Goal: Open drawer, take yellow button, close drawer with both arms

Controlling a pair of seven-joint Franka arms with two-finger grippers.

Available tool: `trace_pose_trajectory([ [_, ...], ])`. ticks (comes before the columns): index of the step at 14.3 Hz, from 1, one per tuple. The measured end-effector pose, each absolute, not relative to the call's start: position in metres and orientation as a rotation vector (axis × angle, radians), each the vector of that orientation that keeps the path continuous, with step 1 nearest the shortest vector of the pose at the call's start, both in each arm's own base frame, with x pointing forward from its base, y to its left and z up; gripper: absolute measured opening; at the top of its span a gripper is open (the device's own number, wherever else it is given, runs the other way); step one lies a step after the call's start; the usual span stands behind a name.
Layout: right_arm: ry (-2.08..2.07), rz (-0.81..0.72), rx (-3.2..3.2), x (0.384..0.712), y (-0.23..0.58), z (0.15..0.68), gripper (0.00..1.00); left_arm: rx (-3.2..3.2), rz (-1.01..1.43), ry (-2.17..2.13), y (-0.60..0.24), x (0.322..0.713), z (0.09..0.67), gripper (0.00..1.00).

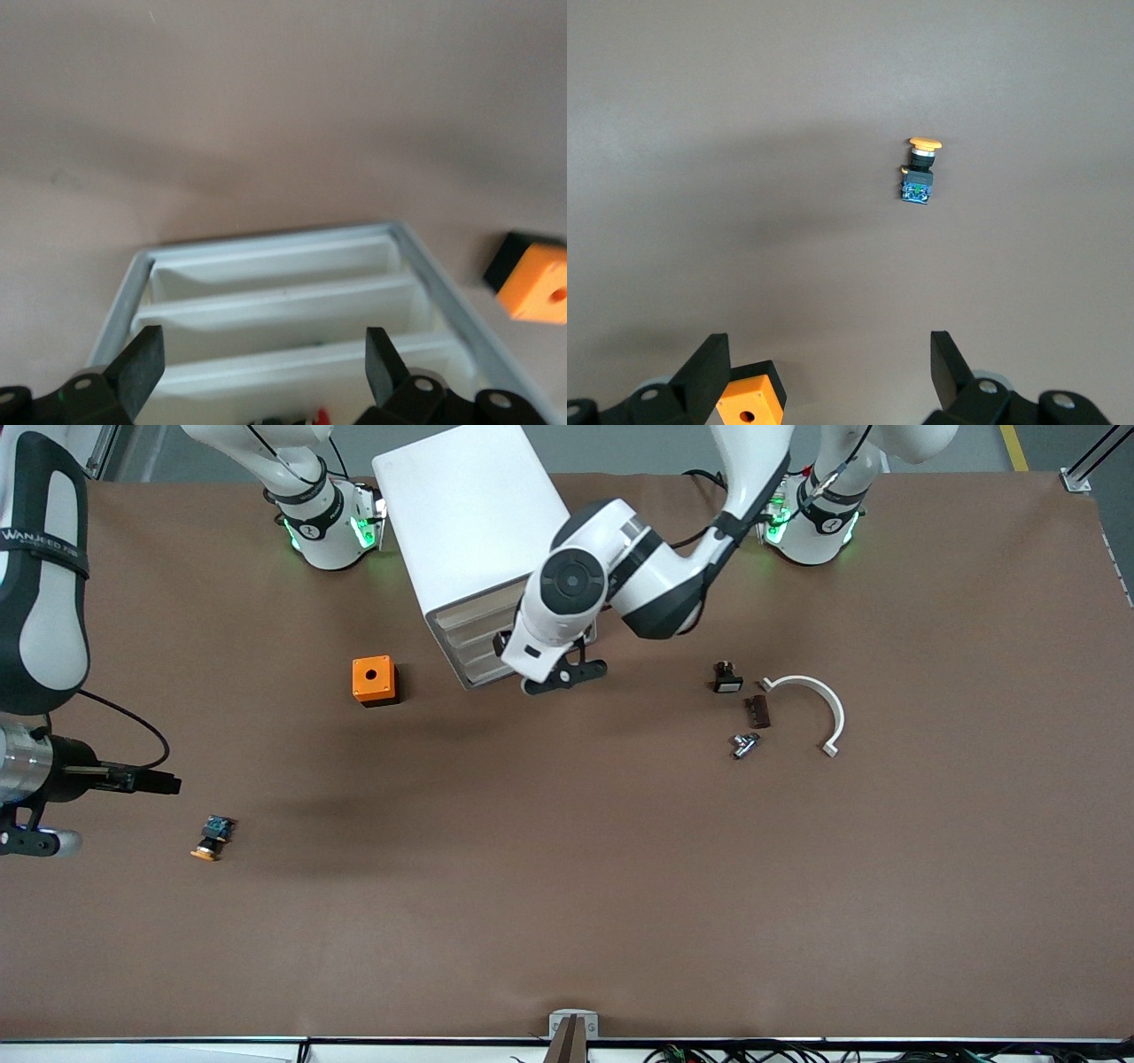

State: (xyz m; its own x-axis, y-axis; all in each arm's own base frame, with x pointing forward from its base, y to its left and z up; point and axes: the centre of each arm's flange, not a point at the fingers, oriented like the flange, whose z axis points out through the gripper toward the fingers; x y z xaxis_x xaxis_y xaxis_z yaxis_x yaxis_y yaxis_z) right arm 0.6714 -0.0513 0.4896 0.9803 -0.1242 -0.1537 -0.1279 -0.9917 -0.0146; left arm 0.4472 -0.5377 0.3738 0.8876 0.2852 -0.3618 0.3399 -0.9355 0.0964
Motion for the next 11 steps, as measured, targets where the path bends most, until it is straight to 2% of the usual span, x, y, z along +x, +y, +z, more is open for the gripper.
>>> trace_pose_trajectory([
  [6, 0.187, 0.268, -3.096, 0.663, -0.047, 0.52, 1.0, 2.837, -0.459, 0.64, -0.478, 0.51, 0.395, 1.0],
  [11, 0.144, 0.218, -3.101, 0.645, -0.029, 0.563, 1.0, 2.838, -0.375, 0.733, -0.427, 0.55, 0.408, 1.0],
])
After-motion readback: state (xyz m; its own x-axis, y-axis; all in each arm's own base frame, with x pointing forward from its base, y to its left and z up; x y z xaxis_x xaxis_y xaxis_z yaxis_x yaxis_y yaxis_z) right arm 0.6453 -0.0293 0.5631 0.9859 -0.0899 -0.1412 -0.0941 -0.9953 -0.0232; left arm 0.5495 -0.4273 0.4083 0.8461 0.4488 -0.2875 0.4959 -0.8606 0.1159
